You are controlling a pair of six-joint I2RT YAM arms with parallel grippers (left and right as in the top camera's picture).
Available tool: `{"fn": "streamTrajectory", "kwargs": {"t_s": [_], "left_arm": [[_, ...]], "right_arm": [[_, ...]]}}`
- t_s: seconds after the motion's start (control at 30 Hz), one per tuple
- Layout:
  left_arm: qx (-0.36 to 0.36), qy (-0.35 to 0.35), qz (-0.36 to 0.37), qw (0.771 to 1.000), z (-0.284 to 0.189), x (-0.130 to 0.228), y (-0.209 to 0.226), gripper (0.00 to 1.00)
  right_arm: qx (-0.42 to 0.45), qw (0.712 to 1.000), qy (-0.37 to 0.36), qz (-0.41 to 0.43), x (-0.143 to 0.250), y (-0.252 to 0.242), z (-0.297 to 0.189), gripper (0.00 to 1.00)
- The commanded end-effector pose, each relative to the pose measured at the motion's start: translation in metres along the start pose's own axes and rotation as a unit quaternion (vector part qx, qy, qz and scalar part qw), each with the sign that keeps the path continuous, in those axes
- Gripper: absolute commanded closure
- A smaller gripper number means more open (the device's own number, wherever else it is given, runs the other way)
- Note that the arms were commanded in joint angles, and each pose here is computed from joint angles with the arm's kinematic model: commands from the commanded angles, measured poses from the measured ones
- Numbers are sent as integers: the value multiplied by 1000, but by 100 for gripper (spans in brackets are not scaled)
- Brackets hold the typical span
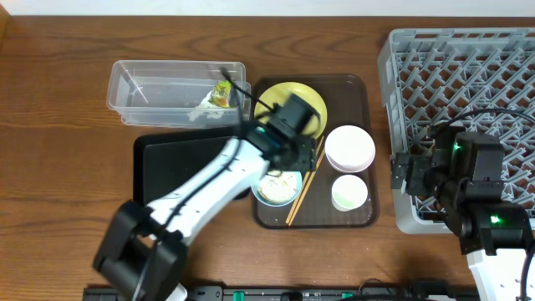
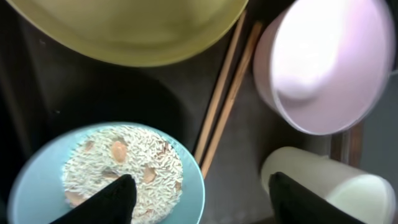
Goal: Sort waste into correct bins and load items into the dishwasher rack
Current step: 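Grasp the rim of the light blue rice bowl with the left gripper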
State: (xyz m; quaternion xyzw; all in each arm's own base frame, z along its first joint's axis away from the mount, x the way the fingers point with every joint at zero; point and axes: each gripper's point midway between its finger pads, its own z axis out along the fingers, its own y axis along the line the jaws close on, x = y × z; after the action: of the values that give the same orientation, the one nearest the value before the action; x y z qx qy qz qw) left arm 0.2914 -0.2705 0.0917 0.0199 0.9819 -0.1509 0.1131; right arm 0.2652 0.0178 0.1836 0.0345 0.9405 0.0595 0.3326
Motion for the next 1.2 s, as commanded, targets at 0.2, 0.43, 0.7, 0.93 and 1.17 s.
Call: {"fn": "streamTrajectory", "kwargs": {"t_s": [0.2, 0.43, 0.7, 0.93, 1.17], "left_arm": [[-77, 26, -9, 997, 60, 33, 5, 39], [-89, 40, -5, 995, 70, 42, 8, 62], [-95, 45, -5, 994, 69, 44, 11, 88], [-75, 30, 35, 996, 49, 36, 3, 94], [-32, -27, 84, 996, -23, 9, 1, 94]], "right_arm": [[-10, 1000, -6, -12, -5, 7, -5, 1], [-10, 1000, -3, -12, -4, 7, -5, 1], [-10, 1000, -3, -12, -3, 7, -5, 1], [-10, 1000, 0, -12, -2, 7, -5, 1], [-9, 1000, -1, -12, -2, 6, -5, 1]]}}
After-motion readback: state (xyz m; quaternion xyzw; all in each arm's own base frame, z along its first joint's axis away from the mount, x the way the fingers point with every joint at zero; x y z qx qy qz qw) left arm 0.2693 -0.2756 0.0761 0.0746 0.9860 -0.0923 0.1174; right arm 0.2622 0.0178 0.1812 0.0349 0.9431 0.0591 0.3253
